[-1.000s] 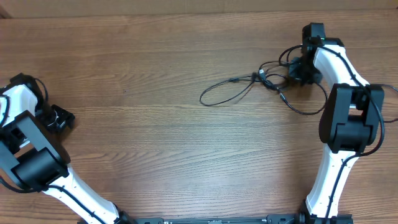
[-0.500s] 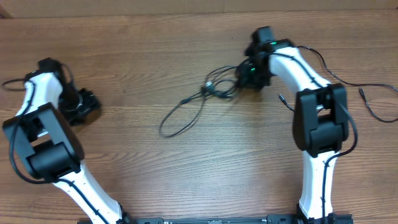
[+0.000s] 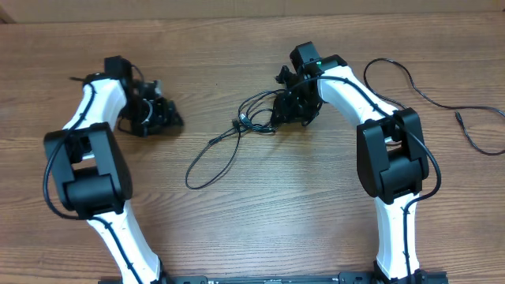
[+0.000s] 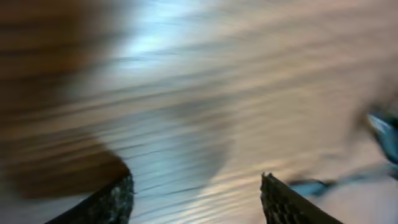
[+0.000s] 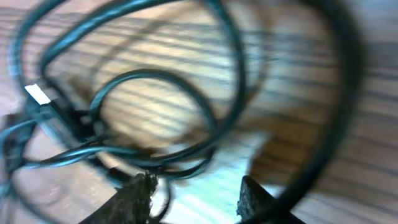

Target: Untangle cables

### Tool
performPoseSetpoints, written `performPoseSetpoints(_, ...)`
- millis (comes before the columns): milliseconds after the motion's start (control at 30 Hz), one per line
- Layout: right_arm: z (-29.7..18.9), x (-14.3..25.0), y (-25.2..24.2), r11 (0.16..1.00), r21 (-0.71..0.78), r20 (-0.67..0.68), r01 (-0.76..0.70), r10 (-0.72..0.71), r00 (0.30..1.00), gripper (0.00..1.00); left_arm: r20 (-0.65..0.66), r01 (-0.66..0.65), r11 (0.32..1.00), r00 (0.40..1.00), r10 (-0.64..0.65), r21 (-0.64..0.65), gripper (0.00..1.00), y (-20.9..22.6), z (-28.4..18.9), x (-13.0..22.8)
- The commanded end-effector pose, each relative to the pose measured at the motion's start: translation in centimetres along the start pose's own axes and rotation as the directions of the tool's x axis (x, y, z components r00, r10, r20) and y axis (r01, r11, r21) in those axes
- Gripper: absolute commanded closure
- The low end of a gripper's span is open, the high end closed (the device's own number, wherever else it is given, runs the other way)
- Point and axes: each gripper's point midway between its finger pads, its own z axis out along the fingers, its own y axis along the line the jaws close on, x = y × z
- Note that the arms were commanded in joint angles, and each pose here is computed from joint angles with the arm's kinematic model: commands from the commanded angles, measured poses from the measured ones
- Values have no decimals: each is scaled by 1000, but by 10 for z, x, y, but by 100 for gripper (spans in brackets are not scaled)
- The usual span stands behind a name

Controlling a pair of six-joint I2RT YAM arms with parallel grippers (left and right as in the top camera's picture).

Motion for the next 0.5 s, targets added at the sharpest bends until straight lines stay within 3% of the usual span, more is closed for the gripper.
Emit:
performPoseSetpoints(0, -10, -9, 34, 980, -198, 15, 35, -33, 999, 52, -32, -122, 959, 990, 135, 254, 37, -45, 18, 3)
performPoseSetpoints(100, -13, -13, 39, 974, -223, 10, -36, 39, 999, 51, 20, -149, 927, 988, 152, 345, 35, -68, 6, -10)
performPoseSetpoints(233, -11, -10, 41, 963, -221, -25, -155, 153, 988, 53, 1, -162, 937, 985, 170, 309, 34, -72, 17, -6)
performPoseSetpoints(333, -9, -8, 48, 944, -225, -55, -243, 237, 970, 65, -34, -181, 945, 980, 198, 273, 33, -76, 28, 3)
performPoseSetpoints(467, -6, -2, 74, 929, -293, -97, -227, 208, 973, 73, -25, -235, 941, 968, 248, 242, 32, -84, 36, 2)
